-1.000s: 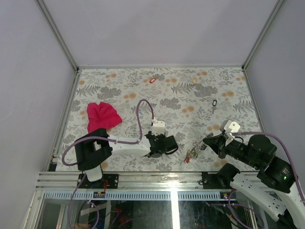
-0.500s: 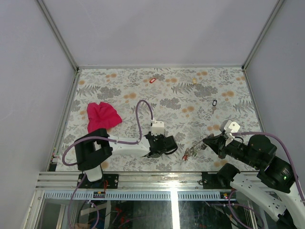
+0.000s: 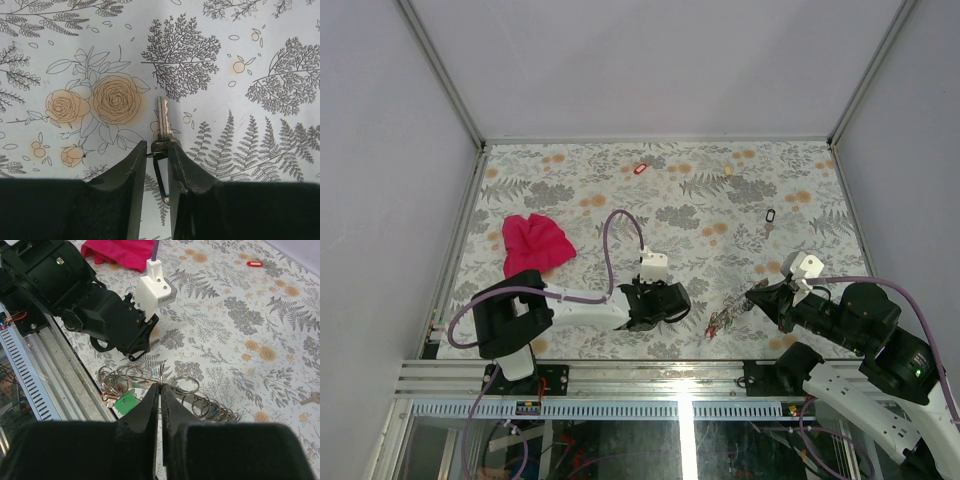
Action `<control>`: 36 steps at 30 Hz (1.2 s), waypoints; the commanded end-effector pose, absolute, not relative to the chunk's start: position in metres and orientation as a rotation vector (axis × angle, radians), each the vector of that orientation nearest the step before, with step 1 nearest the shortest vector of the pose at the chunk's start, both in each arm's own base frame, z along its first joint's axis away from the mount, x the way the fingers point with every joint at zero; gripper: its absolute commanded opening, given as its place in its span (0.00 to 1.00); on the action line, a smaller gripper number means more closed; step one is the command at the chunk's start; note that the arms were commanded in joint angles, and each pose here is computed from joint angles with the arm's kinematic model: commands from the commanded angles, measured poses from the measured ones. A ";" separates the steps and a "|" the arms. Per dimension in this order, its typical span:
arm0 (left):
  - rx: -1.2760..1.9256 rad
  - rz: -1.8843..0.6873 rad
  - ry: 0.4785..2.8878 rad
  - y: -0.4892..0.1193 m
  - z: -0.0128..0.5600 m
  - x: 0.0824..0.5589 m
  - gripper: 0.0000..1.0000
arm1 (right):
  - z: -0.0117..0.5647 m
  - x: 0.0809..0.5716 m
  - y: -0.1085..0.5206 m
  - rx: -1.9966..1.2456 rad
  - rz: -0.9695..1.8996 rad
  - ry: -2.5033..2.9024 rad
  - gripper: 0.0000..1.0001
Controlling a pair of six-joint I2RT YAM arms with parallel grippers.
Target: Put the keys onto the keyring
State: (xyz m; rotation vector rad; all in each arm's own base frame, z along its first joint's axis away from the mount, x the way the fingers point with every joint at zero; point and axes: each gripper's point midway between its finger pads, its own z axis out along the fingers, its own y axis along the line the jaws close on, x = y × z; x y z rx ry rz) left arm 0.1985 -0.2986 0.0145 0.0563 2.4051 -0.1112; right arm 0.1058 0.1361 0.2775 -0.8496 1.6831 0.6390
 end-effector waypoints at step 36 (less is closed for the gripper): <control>0.438 -1.035 2.220 -0.290 0.061 0.203 0.57 | 0.314 0.108 0.150 -0.808 0.719 1.578 0.00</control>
